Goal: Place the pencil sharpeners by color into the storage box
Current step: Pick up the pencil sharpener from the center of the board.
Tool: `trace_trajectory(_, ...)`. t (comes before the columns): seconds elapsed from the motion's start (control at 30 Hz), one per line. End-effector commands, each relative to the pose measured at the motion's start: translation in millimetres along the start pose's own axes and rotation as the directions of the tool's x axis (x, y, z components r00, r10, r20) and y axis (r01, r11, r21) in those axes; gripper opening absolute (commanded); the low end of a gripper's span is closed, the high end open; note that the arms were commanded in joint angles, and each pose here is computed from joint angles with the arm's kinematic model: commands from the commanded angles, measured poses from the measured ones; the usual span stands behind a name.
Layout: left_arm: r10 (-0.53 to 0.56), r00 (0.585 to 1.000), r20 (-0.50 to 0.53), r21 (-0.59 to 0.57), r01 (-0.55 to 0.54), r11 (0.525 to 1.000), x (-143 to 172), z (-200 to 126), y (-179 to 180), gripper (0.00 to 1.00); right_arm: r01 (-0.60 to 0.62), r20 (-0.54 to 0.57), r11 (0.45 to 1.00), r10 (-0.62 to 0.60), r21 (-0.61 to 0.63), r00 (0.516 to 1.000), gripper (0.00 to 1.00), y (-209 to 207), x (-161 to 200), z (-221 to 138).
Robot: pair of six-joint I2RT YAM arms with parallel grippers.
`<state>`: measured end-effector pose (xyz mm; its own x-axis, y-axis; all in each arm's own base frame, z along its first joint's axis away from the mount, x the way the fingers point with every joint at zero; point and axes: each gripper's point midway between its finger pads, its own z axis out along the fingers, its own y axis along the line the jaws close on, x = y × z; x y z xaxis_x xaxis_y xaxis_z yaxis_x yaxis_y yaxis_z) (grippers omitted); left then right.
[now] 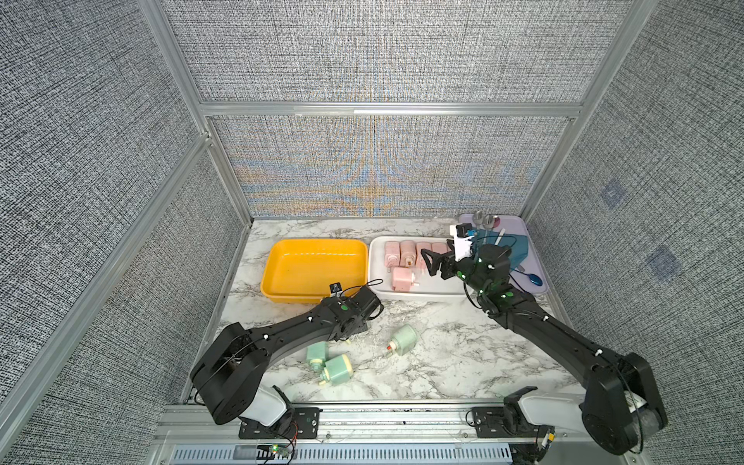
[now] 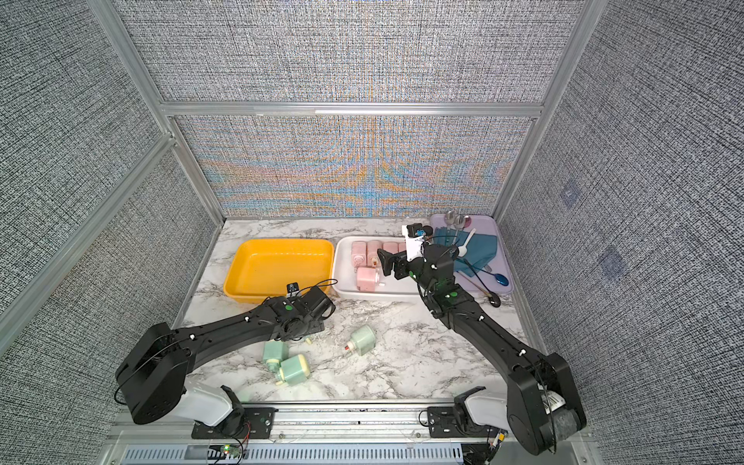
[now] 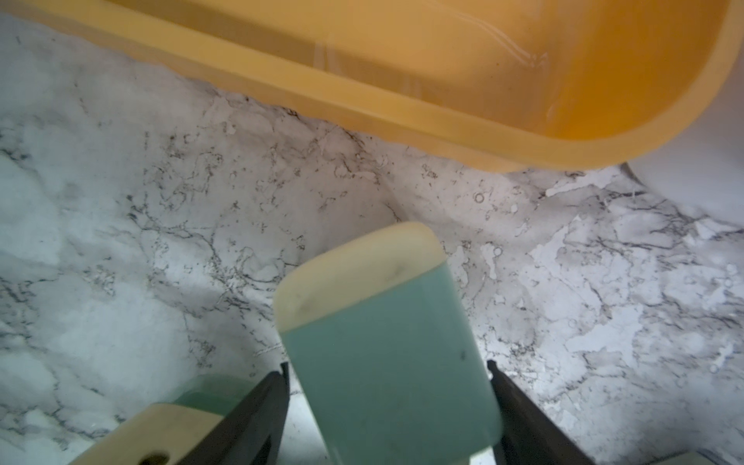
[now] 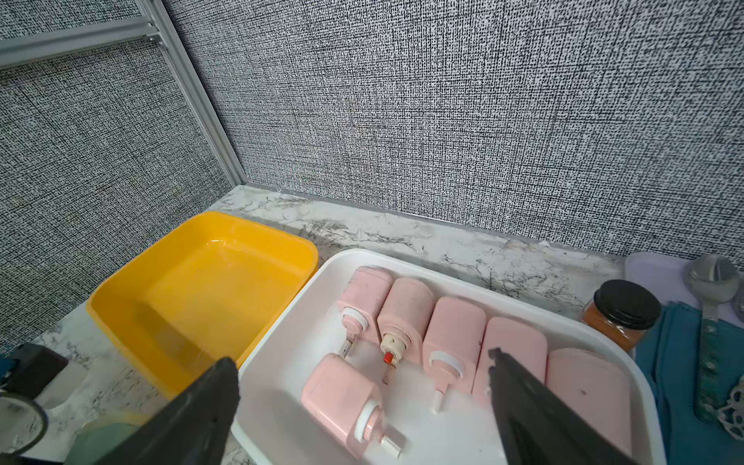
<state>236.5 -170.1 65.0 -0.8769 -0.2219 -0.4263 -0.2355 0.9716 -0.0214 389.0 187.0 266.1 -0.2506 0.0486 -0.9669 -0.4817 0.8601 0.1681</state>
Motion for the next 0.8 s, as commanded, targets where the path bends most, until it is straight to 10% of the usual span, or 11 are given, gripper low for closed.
trace_trajectory(0.0, 0.022, 1.000, 0.014, -0.034, -0.021, 0.999, -1.6, -3.2, 11.2, 0.83, 0.009, 0.013, 1.000, -0.009, 0.013, 1.000, 0.99, -1.6, -5.5, 1.4)
trace_trajectory(0.77, -0.178, 0.979, 0.101, 0.038, 0.174, 0.984, -26.1, 2.1, -4.8, 0.98, 0.014, -0.003, 0.999, -0.014, 0.030, 1.000, 0.99, -4.4, -1.7, -1.5)
